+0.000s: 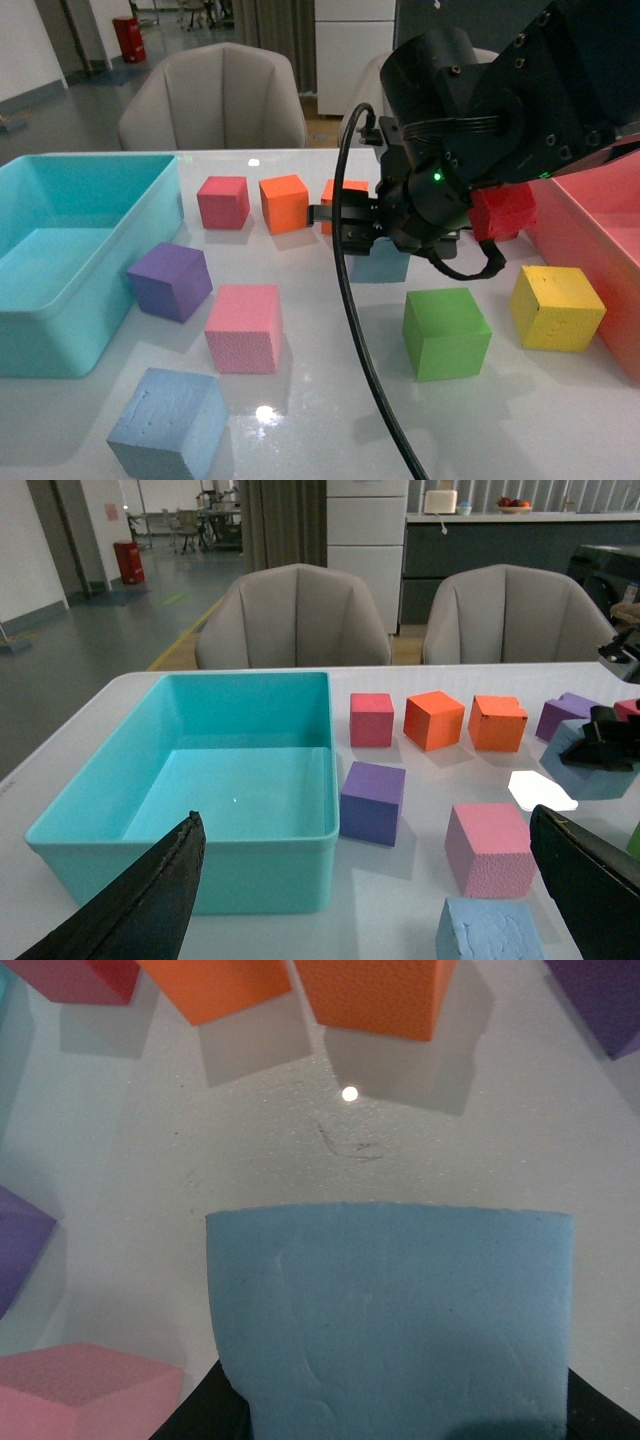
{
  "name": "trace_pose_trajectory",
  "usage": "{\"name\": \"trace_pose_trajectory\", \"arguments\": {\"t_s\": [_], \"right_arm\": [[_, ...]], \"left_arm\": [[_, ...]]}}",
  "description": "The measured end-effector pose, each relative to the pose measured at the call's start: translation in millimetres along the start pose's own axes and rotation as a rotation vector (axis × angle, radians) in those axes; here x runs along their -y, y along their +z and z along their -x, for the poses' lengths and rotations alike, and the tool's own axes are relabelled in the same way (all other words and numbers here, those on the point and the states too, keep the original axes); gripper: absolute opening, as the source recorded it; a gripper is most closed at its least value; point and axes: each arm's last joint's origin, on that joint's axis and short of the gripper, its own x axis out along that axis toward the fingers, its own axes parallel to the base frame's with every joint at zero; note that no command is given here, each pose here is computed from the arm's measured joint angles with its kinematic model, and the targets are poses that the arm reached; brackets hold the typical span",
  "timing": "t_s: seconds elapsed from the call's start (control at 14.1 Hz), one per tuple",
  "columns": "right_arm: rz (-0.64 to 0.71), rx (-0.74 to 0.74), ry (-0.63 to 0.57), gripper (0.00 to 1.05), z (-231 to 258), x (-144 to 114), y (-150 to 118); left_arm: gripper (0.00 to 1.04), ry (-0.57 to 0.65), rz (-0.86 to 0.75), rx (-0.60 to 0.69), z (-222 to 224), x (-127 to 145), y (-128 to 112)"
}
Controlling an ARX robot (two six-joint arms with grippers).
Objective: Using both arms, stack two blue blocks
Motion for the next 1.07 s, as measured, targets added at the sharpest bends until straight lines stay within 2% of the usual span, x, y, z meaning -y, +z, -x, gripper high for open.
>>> {"name": "trace_pose_trajectory", "arguments": {"t_s": [0.07, 0.43, 0.64, 0.93, 1.07], "right_arm": [[-0.010, -0.022, 0.020, 0.45, -12, -8, 1], [-0.072, -0.064, 0.024, 0.45, -29, -12, 5], [-0.076, -0.116, -0.026, 0.44, -30, -11, -6], [-0.079, -0.128, -0.059, 0.44, -30, -14, -6], [-0.080, -0.108, -0.068, 0.77, -31, -14, -3]], "left_arm": [[0.98, 0.000, 0.000, 0.000, 0, 0, 0], [0.98, 0.000, 0.000, 0.000, 0, 0, 0], [0.98, 0.000, 0.000, 0.000, 0, 0, 0], [0.98, 0.000, 0.000, 0.000, 0, 0, 0], [0.98, 0.000, 0.000, 0.000, 0, 0, 0]]}}
